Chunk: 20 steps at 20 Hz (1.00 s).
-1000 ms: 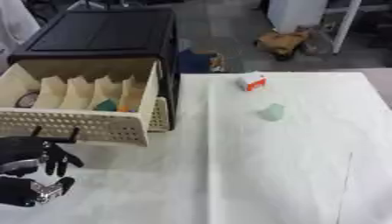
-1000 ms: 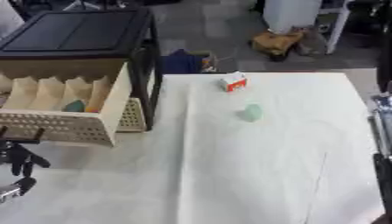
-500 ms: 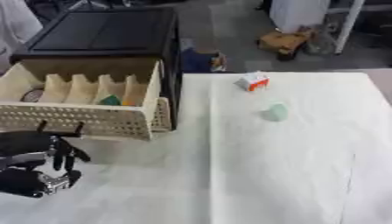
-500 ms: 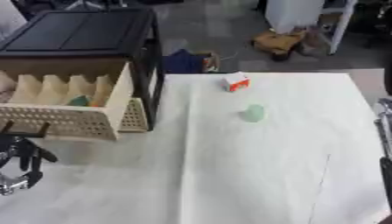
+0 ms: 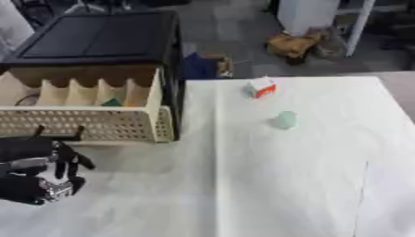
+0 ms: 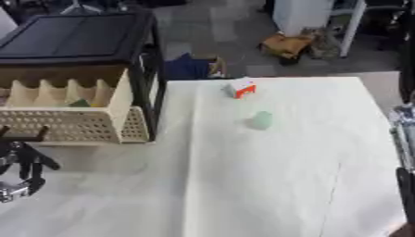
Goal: Pick up objects from table and place into drawer.
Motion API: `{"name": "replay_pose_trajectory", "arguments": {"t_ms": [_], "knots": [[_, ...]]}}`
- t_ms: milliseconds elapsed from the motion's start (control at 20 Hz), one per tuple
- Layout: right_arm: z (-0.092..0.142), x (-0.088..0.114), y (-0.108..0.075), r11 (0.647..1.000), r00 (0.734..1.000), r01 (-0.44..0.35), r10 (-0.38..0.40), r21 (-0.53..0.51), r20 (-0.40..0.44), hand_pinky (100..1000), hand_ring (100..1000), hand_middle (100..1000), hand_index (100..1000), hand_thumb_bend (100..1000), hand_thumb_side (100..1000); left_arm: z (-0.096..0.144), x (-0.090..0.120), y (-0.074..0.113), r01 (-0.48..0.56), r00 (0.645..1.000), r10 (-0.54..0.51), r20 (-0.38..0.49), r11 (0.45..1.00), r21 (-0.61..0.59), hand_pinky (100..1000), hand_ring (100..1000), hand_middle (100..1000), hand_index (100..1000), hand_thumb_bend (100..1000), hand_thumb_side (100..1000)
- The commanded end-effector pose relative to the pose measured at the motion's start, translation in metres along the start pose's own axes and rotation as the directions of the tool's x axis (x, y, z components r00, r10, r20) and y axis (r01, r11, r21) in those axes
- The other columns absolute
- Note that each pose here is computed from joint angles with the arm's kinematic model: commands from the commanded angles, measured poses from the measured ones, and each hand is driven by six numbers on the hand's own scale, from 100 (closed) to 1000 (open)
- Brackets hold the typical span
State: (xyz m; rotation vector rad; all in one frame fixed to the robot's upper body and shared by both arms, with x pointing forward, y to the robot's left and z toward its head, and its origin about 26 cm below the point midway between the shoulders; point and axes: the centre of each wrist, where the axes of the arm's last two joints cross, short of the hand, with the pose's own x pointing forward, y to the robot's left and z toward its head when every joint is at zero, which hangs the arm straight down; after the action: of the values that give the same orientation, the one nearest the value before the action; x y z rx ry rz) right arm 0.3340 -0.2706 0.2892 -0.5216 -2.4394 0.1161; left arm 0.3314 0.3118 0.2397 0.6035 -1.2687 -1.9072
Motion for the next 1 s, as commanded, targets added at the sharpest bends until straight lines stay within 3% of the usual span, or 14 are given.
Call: {"name": "replay_pose_trajectory", "arguments": {"t_ms": [50, 1000], "knots": [[-0.005, 0.008, -0.005, 1.000, 0.999, -0.004, 0.004, -0.009, 0.032, 690, 695, 681, 876, 100, 1000, 0.005, -0.005, 0.012, 0.015, 1.000, -0.015, -0.019, 1.000, 0.021, 347, 617, 612, 912, 100, 1000], [-0.005, 0.009, -0.006, 1.000, 0.999, -0.003, 0.003, 0.000, 0.033, 689, 694, 678, 875, 100, 1000, -0.013, -0.023, 0.029, -0.012, 1.000, 0.014, -0.024, 0.996, 0.083, 343, 609, 605, 917, 100, 1000]]}}
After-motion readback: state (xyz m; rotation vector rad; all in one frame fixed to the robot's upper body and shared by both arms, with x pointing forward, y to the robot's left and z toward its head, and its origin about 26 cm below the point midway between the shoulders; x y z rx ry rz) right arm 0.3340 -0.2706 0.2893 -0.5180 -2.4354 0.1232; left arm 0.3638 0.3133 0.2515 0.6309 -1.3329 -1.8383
